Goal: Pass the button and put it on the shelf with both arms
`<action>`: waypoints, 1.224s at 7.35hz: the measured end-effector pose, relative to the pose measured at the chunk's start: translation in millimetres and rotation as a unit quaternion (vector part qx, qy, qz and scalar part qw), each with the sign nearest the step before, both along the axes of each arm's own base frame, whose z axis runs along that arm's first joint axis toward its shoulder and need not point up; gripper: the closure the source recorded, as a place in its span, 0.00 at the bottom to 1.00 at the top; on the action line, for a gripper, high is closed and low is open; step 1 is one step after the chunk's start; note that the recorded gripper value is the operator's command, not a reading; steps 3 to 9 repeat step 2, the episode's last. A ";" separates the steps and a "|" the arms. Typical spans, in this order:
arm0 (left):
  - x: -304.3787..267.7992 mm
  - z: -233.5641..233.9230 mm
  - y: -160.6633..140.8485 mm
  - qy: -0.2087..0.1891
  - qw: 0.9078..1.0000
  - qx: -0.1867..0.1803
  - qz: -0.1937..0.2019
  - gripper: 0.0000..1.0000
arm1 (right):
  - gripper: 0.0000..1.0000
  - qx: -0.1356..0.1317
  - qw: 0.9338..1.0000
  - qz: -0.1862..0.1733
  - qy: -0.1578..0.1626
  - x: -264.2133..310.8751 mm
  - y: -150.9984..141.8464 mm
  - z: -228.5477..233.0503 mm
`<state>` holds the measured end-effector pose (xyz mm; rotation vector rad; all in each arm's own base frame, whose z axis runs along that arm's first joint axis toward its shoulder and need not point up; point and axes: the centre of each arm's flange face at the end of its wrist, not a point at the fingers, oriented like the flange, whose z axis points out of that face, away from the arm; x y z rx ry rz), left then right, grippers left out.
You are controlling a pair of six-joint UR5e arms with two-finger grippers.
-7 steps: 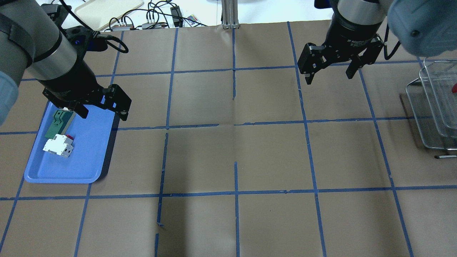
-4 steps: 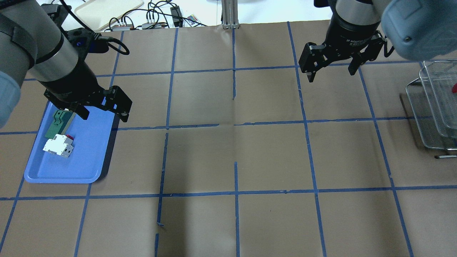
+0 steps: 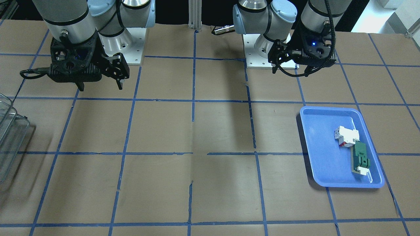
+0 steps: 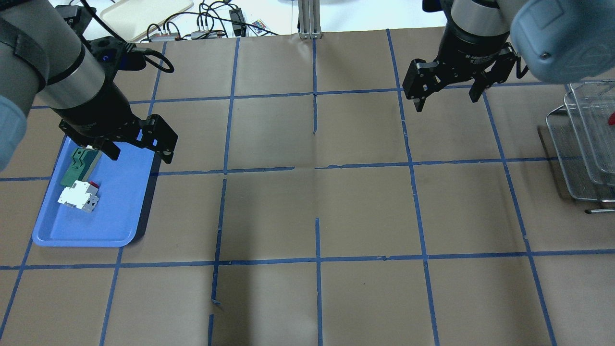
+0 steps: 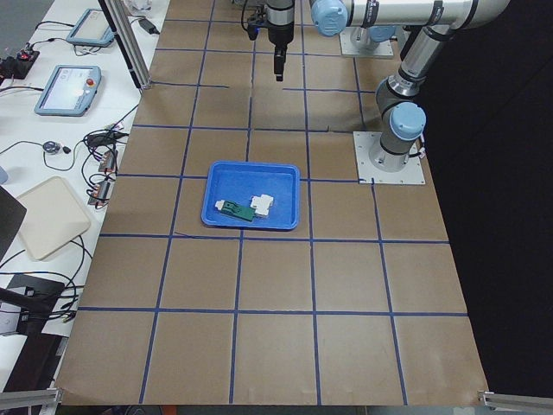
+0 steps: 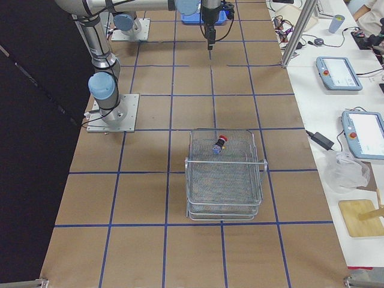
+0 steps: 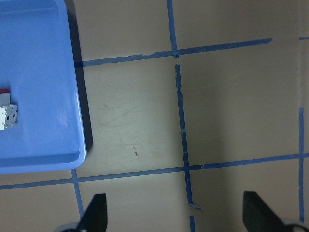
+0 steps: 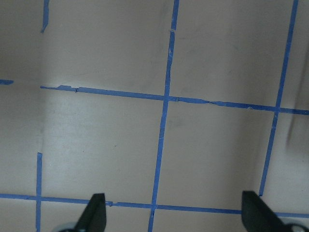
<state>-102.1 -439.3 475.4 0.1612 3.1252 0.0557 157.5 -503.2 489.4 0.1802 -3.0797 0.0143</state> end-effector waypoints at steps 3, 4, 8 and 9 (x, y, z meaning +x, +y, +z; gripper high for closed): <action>0.2 2.2 -0.2 0.000 1.000 -0.002 0.000 0.00 | 0.00 0.000 1.000 -0.006 -0.001 0.1 0.3 -0.3; 0.2 2.2 -0.2 0.000 1.000 -0.002 0.000 0.00 | 0.00 0.000 1.000 -0.006 -0.001 0.1 0.3 -0.3; 0.2 2.2 -0.2 0.000 1.000 -0.002 0.000 0.00 | 0.00 0.000 1.000 -0.006 -0.001 0.1 0.3 -0.3; 0.2 2.2 -0.2 0.000 1.000 -0.002 0.000 0.00 | 0.00 0.000 1.000 -0.006 -0.001 0.1 0.3 -0.3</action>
